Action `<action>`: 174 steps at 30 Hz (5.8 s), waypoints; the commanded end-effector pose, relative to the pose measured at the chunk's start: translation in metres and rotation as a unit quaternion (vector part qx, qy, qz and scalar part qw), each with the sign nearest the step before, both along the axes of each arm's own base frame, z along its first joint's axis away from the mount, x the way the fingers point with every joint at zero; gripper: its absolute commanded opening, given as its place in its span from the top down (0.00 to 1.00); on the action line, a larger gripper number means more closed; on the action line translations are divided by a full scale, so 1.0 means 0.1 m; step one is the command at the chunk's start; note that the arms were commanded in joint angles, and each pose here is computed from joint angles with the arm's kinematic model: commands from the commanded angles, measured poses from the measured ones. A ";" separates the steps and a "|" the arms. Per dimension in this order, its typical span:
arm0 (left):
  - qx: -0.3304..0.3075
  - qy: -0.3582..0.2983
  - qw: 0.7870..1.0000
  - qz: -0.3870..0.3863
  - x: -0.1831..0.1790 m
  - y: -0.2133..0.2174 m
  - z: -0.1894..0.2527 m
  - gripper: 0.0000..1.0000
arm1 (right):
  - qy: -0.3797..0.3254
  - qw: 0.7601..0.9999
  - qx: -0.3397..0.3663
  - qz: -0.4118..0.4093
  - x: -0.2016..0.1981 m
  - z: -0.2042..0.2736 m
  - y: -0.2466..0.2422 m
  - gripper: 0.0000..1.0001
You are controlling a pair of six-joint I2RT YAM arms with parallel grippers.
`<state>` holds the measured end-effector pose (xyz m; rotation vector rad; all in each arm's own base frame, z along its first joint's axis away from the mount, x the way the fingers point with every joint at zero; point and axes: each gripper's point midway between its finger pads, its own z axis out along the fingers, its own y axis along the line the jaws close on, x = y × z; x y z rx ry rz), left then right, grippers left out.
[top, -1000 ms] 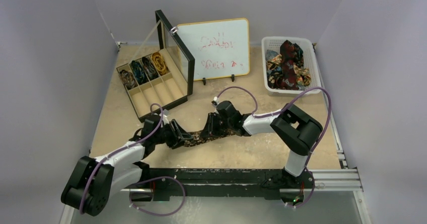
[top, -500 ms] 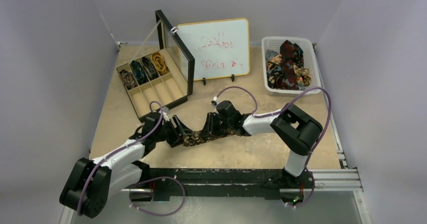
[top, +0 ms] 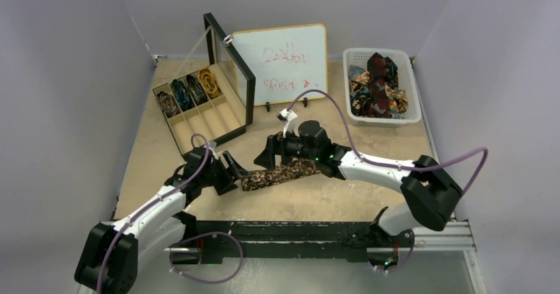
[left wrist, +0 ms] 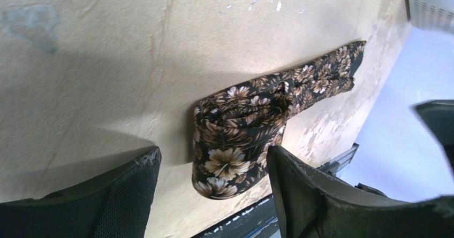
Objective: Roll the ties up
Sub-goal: Roll the tie at the center of the board.
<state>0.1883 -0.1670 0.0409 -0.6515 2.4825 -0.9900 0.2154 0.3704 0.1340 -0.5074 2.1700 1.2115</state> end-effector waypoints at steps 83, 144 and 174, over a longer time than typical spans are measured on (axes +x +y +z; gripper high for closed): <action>0.036 -0.051 0.998 0.011 0.03 0.15 0.42 0.11 | 0.099 0.988 0.061 -0.097 -0.10 -0.08 -0.20 0.19; -0.036 -0.026 0.998 -0.040 -0.02 -0.14 -0.02 0.46 | 0.265 0.963 -0.043 -0.038 -0.29 -1.32 -0.04 0.85; 0.035 -0.027 0.999 -0.014 0.20 0.01 0.16 0.73 | 0.189 0.969 -0.114 -0.107 -0.05 -1.24 -0.26 0.84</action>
